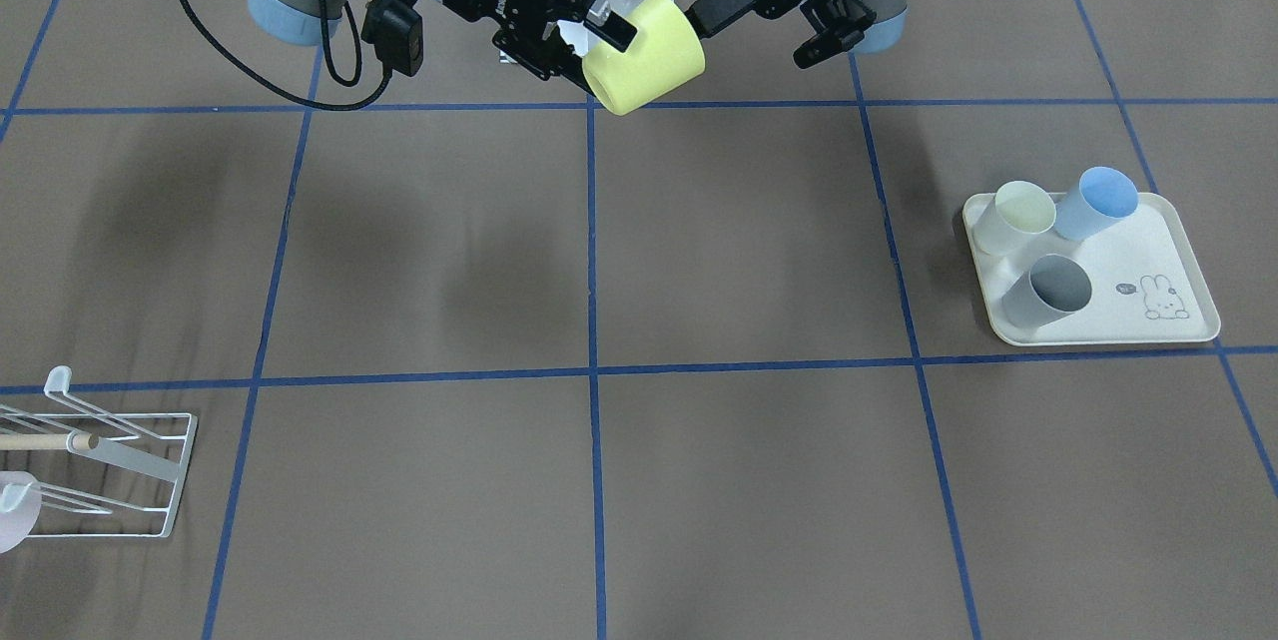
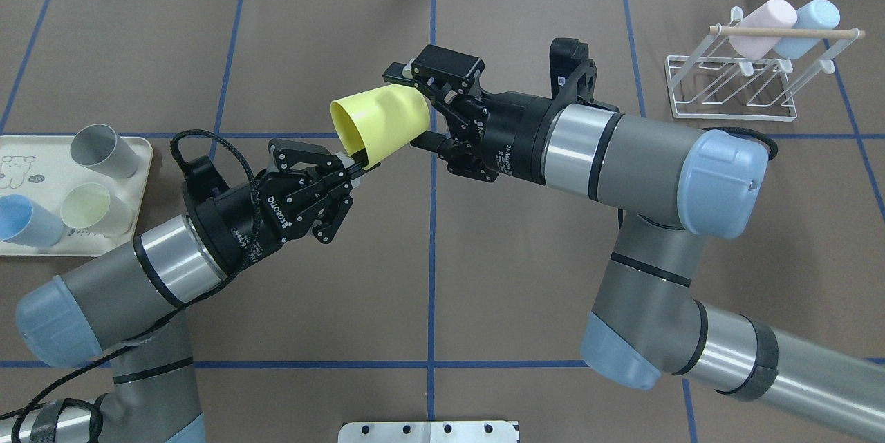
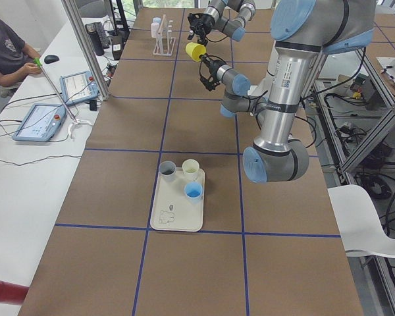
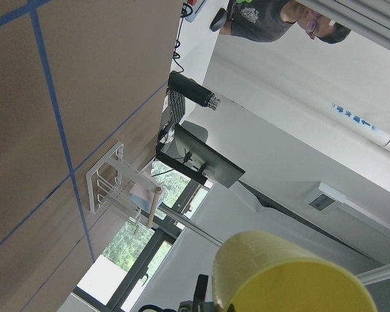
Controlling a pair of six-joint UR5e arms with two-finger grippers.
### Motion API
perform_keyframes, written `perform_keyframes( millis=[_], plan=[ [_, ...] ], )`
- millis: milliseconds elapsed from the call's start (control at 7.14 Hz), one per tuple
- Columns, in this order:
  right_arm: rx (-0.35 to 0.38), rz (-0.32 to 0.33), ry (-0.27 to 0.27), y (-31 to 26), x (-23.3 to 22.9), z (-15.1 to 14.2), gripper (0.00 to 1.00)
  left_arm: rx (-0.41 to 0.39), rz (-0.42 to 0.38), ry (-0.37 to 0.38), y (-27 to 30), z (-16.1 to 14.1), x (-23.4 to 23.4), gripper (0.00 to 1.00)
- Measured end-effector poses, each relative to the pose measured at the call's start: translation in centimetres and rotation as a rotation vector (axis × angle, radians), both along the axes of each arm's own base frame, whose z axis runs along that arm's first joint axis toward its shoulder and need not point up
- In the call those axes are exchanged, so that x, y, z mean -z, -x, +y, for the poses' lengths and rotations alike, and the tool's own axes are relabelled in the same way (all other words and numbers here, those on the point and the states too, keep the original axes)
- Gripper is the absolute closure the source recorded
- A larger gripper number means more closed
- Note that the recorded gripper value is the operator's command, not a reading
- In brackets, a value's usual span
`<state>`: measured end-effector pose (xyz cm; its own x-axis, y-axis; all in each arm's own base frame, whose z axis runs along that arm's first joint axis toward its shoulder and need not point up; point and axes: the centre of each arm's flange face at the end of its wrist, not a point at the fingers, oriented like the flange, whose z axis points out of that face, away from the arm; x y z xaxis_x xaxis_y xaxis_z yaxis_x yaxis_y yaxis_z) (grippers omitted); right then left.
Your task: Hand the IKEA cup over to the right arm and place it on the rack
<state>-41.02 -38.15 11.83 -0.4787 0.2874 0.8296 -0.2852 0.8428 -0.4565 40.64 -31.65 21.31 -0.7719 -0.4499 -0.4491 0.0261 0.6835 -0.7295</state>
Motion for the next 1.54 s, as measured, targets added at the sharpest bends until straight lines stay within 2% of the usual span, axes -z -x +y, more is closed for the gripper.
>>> perform_keyframes(
  millis=[1400, 1540],
  plan=[
    [-0.017, -0.001, 0.014, 0.8, -0.2, 0.4, 0.01, -0.005, 0.026, 0.014, -1.2, 1.5, 1.0, 1.0],
    [-0.017, -0.001, 0.015, 0.9, -0.2, 0.5, 0.1, -0.006, 0.026, 0.014, -1.3, 1.6, 1.0, 1.0]
  ],
)
